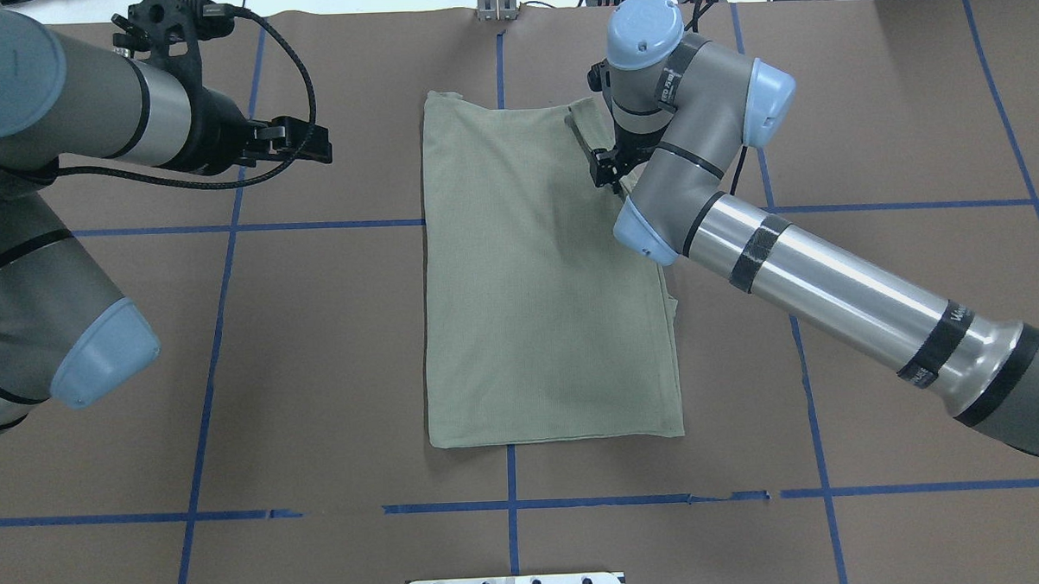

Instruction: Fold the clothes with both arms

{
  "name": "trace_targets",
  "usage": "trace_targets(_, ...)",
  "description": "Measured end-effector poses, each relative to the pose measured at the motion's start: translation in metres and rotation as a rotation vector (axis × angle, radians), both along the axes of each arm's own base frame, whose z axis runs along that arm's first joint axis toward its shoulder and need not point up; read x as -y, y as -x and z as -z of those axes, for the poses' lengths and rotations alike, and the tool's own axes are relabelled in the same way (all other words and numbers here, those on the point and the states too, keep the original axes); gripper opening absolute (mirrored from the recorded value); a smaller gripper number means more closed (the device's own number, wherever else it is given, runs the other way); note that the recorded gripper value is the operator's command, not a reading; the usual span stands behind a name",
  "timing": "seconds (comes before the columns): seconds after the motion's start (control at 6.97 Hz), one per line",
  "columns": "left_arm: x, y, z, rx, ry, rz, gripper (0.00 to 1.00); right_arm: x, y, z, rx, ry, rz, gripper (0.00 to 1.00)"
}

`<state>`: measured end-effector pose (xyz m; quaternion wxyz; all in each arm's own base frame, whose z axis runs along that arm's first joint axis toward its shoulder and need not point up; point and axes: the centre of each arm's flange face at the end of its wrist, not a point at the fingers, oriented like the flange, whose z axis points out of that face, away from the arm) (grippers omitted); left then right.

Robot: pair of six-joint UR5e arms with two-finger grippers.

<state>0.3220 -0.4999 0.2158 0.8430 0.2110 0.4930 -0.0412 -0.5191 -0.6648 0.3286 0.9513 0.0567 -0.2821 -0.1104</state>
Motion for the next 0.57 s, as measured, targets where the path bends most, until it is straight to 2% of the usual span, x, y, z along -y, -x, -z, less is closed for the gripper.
trace_targets(0.57,0.000,-0.001,0.003,-0.004,-0.003,-0.002,1.00,0.034,-0.025,-0.022,-0.016,-0.020,-0.048,1.00)
